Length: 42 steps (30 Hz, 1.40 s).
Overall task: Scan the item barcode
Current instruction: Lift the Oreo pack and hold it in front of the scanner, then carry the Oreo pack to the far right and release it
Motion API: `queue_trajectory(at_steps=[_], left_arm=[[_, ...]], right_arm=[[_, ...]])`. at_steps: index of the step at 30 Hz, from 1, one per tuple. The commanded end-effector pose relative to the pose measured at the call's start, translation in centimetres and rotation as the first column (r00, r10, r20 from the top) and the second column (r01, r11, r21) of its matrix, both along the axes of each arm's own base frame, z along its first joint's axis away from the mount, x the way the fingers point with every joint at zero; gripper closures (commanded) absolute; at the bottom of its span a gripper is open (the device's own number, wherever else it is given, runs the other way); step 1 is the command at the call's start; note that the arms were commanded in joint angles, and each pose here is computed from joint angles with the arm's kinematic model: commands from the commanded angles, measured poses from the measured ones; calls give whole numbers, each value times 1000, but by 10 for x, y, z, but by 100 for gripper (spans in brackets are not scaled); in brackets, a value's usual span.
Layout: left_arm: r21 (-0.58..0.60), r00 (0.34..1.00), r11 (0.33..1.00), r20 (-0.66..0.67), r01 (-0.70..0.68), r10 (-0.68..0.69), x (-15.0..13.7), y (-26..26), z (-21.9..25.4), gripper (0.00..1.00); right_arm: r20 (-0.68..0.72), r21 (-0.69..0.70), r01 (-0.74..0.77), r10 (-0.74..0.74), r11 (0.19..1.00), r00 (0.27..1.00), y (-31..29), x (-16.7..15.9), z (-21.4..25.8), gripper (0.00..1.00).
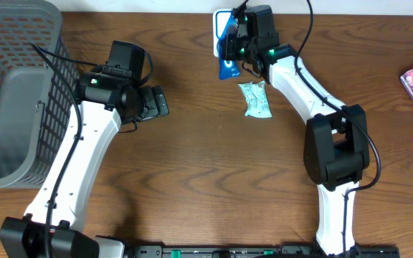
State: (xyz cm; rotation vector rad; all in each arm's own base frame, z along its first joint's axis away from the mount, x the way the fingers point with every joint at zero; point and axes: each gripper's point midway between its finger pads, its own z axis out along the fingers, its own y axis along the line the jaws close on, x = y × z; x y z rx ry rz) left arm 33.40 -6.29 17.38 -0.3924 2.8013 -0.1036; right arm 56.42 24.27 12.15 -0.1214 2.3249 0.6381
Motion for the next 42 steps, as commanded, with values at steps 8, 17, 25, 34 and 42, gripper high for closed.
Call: queue_trajectory(at_steps=[8,17,25,34,42], left_arm=[[19,1000,1000,-5,9,-9,-1,3,-2,2],[19,1000,1000,-6,9,-9,-1,3,-2,2],[18,1000,1000,-5,9,-9,-1,3,-2,2],[18,1000,1000,-5,9,-9,-1,3,-2,2],[18,1000,1000,-5,9,-9,-1,3,-2,2]], right_arm=[[137,-145,-133,153,980,979,6,3,26,99],[124,-206,-164,192,965,973,-1,0,18,99],[102,-196,119,-100,973,990,-119,21,70,99],[-49,-433,346,-405,832,913,-326,-34,71,99],[-139,-575,255,-400,777,906,-429,-83,39,99]])
